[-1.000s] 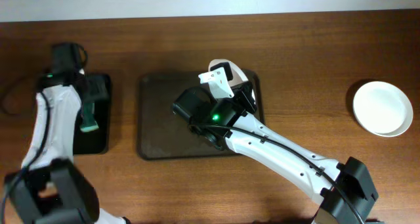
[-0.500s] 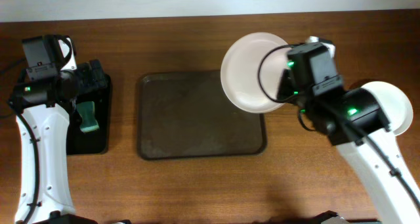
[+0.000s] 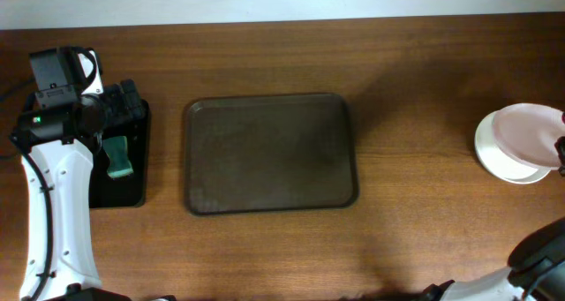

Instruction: Clean dirty plates on tray and stack at the side

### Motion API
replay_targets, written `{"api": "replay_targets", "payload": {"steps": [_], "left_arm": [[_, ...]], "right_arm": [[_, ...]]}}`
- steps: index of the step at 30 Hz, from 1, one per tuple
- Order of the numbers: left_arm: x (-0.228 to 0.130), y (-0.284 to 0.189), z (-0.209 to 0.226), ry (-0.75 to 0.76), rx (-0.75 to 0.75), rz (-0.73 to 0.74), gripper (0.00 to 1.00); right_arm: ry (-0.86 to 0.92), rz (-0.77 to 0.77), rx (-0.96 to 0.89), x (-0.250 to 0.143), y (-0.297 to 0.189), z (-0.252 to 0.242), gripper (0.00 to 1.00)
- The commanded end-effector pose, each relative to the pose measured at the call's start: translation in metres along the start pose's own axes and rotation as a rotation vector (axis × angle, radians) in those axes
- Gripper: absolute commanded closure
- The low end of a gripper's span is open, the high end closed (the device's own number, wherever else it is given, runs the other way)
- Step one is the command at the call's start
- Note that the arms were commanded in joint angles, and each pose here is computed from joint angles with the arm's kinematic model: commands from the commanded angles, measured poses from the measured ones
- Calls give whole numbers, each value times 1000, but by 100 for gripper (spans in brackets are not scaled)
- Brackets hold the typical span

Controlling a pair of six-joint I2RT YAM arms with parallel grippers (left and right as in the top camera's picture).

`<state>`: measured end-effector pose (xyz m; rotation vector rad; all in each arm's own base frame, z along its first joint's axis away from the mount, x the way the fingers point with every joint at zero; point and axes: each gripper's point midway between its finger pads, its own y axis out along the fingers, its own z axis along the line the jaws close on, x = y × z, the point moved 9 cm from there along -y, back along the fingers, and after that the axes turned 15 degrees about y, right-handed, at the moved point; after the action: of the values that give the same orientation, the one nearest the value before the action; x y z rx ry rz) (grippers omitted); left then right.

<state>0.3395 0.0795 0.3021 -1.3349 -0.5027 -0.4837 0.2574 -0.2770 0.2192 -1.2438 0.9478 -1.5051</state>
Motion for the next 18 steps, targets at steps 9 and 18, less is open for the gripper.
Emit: {"api": "replay_targets", "payload": {"steps": [9,18], "left_arm": [[3,-3,1,10,-1,-11,1],[3,-3,1,10,-1,-11,1]], "right_arm": [[-35,105,-17,-3,52,8,47],[-654,127,547,-94,-225,-5,42]]}}
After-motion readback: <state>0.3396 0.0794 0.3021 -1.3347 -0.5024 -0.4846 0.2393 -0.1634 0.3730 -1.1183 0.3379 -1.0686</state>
